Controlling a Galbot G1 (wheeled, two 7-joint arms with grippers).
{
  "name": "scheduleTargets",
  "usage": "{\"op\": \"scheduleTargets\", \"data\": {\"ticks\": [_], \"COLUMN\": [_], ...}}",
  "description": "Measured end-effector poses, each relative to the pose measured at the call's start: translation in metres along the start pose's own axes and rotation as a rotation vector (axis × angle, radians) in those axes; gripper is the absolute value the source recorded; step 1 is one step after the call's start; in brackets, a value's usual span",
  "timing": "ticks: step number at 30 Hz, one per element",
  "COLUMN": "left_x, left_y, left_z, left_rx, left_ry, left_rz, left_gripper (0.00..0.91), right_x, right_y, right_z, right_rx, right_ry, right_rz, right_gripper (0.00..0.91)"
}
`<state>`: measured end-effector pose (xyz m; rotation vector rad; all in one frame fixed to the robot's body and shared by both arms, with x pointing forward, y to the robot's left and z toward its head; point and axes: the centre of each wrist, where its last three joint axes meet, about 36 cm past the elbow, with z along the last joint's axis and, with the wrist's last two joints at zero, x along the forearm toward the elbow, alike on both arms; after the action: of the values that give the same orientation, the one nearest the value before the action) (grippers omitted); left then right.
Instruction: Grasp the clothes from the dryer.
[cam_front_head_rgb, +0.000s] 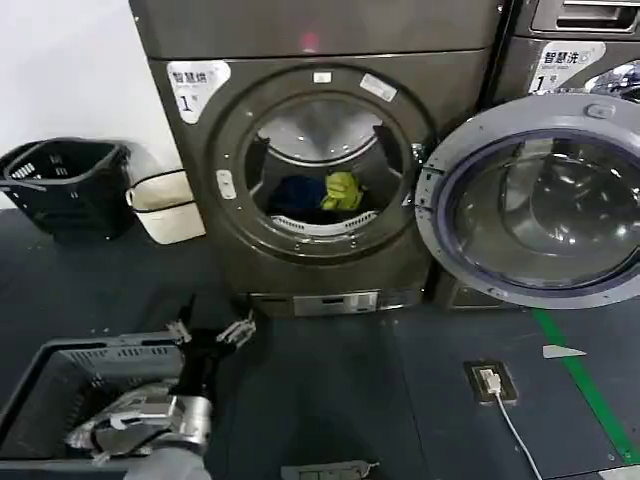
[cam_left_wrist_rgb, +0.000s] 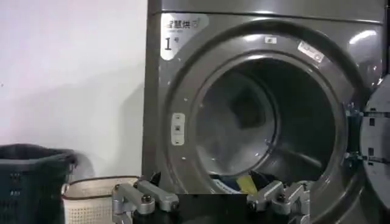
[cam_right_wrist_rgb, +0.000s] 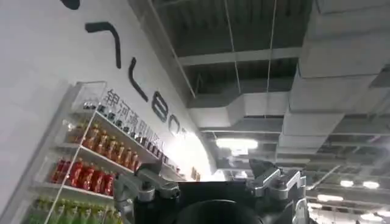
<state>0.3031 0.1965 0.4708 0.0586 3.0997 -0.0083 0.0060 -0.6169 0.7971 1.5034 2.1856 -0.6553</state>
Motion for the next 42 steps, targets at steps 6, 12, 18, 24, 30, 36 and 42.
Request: {"op": "scheduleTargets", "data": {"ticks": [6, 12, 18, 24, 30, 36, 42], "left_x": [0.000, 0.002, 0.002, 0.003, 0.003, 0.004, 0.007], "left_y": [-0.005, -0.013, -0.017, -0.020, -0.022, -0.024, -0.025], "left_z": [-0.003, -0.002, -0.003, -0.002, -0.001, 0.000, 0.001], "left_rx": [0.009, 0.015, 0.020, 0.020, 0.018, 0.016, 0.011], "left_ry": [-0.005, -0.005, -0.008, -0.004, -0.001, 0.002, 0.010], "left_rz": [0.011, 0.021, 0.028, 0.039, 0.046, 0.056, 0.064], "left_gripper": [0.907, 0.907, 0.907, 0.907, 0.907, 0.907, 0.907], "right_x": [0.000, -0.003, -0.006, -0.008, -0.008, -0.008, -0.008], "right_y": [0.000, -0.001, -0.002, -0.002, -0.003, -0.003, -0.002], "right_z": [0.001, 0.000, -0.002, -0.001, -0.001, -0.002, -0.001], "right_rx": [-0.004, -0.008, -0.008, -0.008, -0.008, -0.008, -0.017], "right_ry": [-0.009, -0.015, -0.024, -0.022, -0.025, -0.026, -0.044], "right_rz": [-0.002, -0.004, -0.010, -0.010, -0.008, -0.008, -0.011], "right_gripper": [0.907, 0.907, 0.907, 0.907, 0.907, 0.907, 0.907]}}
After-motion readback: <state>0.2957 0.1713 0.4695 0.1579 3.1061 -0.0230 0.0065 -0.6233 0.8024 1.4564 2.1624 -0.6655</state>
